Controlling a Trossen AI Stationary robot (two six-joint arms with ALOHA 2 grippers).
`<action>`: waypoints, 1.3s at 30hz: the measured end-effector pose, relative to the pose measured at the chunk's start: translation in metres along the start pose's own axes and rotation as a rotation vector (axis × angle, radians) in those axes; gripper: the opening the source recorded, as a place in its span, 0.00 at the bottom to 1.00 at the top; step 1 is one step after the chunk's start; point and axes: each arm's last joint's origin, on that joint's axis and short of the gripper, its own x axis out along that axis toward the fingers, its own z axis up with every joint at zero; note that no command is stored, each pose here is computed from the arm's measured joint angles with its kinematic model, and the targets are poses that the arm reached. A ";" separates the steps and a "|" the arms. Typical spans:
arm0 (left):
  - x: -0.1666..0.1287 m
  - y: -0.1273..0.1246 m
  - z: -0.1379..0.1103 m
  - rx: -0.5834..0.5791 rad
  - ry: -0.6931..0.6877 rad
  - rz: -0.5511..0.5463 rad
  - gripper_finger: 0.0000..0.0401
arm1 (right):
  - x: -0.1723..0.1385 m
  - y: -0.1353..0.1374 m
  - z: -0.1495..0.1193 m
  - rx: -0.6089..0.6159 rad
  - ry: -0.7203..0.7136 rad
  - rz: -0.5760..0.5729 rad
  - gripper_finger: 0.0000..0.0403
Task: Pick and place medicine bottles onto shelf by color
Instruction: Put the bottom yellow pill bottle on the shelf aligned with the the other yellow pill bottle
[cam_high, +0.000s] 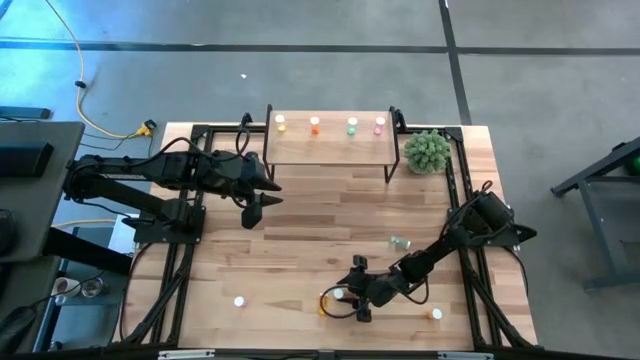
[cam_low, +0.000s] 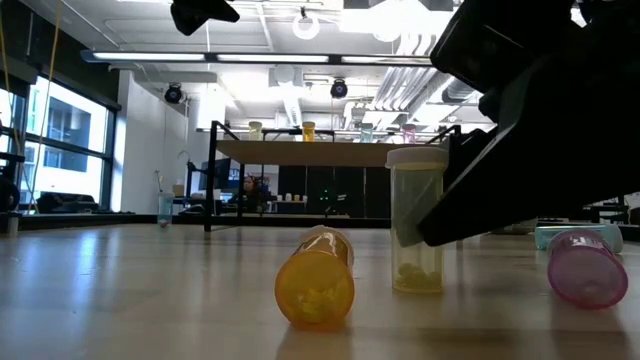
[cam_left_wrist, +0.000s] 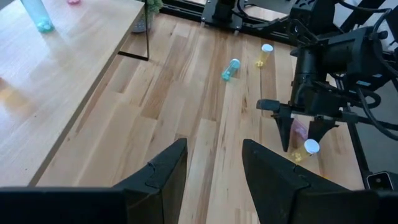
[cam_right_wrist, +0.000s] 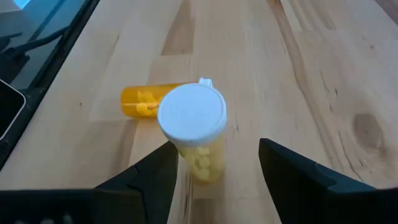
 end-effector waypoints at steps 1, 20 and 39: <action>0.000 0.000 0.000 0.000 0.000 0.000 0.36 | 0.000 0.000 0.000 0.000 0.000 0.000 0.51; 0.000 0.000 -0.001 -0.001 0.007 -0.002 0.36 | 0.003 -0.006 0.004 0.031 0.003 0.034 0.24; -0.003 0.002 -0.023 -0.040 0.256 -0.047 0.36 | 0.018 -0.030 0.039 0.316 -0.030 0.069 0.20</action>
